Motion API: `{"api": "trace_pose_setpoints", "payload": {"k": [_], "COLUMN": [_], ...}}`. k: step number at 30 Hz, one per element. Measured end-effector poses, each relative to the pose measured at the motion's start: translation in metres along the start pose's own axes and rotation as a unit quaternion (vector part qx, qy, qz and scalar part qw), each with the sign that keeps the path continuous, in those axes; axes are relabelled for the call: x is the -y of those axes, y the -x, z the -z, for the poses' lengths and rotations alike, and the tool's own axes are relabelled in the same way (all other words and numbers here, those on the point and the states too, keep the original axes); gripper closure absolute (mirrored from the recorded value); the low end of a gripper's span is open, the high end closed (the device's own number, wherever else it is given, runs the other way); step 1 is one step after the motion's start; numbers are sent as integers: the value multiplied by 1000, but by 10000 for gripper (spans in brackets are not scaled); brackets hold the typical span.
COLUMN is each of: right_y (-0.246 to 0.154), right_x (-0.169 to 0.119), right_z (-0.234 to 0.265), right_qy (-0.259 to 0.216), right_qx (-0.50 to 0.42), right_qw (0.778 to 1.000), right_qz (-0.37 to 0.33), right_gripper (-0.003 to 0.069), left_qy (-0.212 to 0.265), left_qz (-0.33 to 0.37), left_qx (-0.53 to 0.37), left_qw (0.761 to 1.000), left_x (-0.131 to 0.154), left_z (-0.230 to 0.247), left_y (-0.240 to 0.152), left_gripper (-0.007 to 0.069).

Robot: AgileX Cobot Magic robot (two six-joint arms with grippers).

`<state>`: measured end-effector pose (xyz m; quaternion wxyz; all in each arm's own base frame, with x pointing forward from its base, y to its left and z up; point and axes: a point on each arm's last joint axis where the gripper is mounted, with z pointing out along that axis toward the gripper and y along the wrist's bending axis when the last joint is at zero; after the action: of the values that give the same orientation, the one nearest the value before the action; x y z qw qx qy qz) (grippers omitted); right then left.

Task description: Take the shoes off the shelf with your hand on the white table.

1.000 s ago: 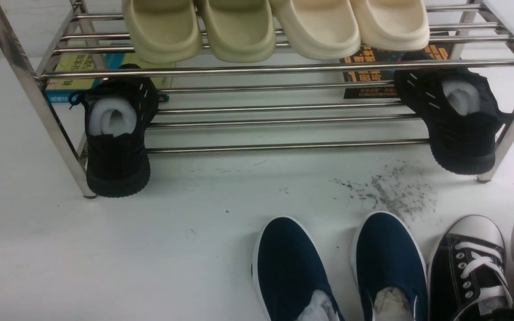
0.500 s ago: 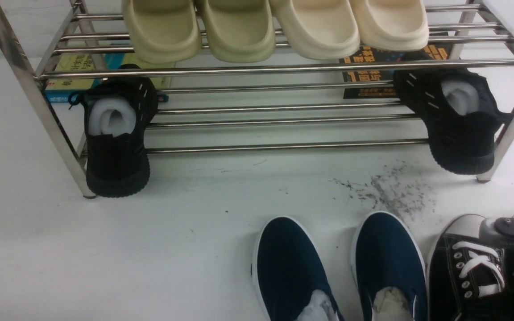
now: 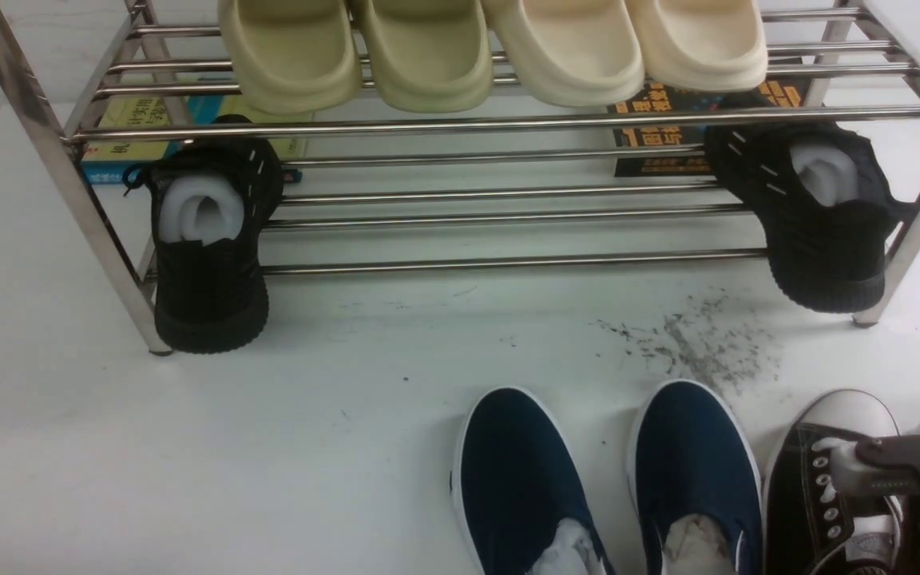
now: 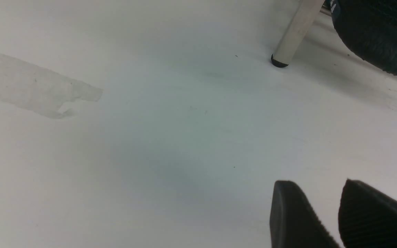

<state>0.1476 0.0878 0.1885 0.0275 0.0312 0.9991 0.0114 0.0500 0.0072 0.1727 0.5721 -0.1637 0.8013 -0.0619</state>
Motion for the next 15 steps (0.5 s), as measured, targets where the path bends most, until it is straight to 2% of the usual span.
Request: {"api": "trace_pose_setpoints", "payload": {"k": [1, 3, 7, 9, 12, 15], "right_y": [2, 6, 13, 15, 16, 11], "right_x": [-1, -3, -8, -9, -8, 1], "right_z": [6, 17, 49, 62, 104, 138], "right_qy": [-8, -13, -7, 1, 30, 39], "right_qx": [-9, -12, -3, 11, 81, 155], "right_qw": [1000, 1000, 998, 997, 991, 981], "right_qz": [4, 18, 58, 71, 98, 110], "right_gripper": [250, 190, 136, 133, 148, 203], "left_qy": [0, 0, 0, 0, 0, 0], "left_qz": [0, 0, 0, 0, 0, 0], "left_qx": [0, 0, 0, 0, 0, 0], "left_qw": [1000, 1000, 1000, 1000, 1000, 1000], "left_x": [0, 0, 0, 0, 0, 0], "left_z": [0, 0, 0, 0, 0, 0], "left_y": [0, 0, 0, 0, 0, 0], "left_gripper": [386, 386, 386, 386, 386, 386]}}
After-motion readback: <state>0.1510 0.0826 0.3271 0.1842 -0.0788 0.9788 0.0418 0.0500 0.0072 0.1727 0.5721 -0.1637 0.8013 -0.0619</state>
